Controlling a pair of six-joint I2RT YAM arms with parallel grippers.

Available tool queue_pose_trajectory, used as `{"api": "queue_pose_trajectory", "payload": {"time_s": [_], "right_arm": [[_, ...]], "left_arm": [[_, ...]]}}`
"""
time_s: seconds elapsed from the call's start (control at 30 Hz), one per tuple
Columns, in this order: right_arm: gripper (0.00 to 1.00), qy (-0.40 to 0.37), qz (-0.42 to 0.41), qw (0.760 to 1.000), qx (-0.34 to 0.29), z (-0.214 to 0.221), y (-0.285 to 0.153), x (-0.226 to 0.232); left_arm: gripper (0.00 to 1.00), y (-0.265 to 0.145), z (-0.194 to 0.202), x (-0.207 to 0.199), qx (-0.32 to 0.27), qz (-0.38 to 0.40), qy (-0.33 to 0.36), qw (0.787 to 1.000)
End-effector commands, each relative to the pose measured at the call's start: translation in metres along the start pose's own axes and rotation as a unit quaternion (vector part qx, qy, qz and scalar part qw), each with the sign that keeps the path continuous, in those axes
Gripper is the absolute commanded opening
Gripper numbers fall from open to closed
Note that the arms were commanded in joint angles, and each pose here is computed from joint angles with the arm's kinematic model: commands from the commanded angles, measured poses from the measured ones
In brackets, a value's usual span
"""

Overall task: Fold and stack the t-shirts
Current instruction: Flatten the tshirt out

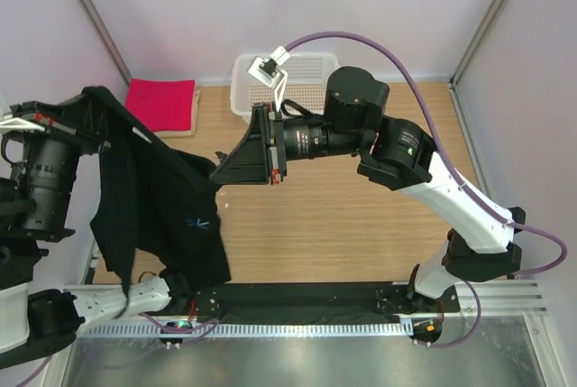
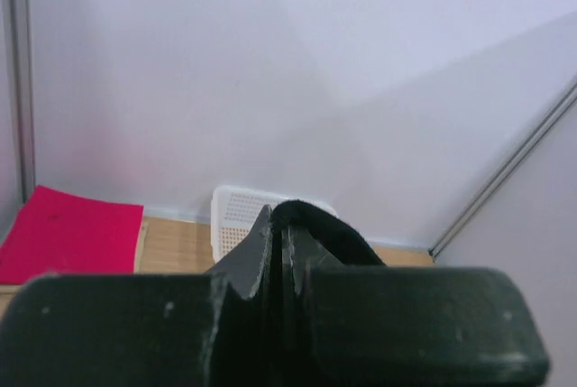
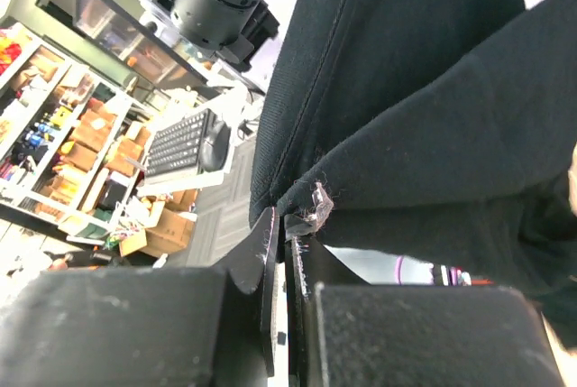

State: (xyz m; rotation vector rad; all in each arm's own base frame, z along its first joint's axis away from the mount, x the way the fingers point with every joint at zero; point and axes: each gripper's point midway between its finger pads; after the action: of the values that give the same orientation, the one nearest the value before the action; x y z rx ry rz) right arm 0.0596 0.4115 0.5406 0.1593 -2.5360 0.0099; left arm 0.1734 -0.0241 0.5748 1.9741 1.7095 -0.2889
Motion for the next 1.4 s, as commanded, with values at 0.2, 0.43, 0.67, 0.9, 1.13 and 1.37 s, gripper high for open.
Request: {"api": "queue_pose_trajectory", "payload": {"time_s": [0.2,0.43,0.67,0.9,1.13,1.37], "right_arm": [[0.01,-0.037,0.204,0.977,-0.059,-0.023,-0.052,-0.053],[0.01,0.060,0.504,0.859,-0.066,0.037,-0.176,-0.175],[0.01,0.133,0.691,0.707,-0.073,0.122,-0.308,-0.208],[0.01,0.245,0.750,0.613,-0.030,0.216,-0.366,-0.238],[0.27,0.341,0.718,0.606,-0.001,0.249,-0.373,-0.266],[0.60,0.304,0.704,0.639,0.070,0.237,-0.370,-0.293]], "left_arm": [[0.01,0.100,0.004,-0.089,-0.062,-0.006,0.137,0.989],[0.00,0.210,0.166,-0.145,0.050,0.075,0.120,0.989],[0.00,0.236,0.379,-0.189,0.258,0.174,0.050,0.949],[0.38,0.200,0.542,-0.207,0.461,0.205,0.030,0.863],[1.00,0.188,0.493,-0.164,0.463,0.160,0.078,0.868],[1.00,0.158,0.389,-0.063,0.445,0.047,0.083,0.891]]}}
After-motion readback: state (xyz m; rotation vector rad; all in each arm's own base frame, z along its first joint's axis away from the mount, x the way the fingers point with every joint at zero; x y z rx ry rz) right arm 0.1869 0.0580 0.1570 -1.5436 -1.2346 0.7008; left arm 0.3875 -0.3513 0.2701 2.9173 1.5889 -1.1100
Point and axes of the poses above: each gripper's point midway between its finger pads, its own y axis out along the fingers, its own x axis along the line the jaws close on, z = x × y, and after that the axes turned 7 degrees about -y, right-handed
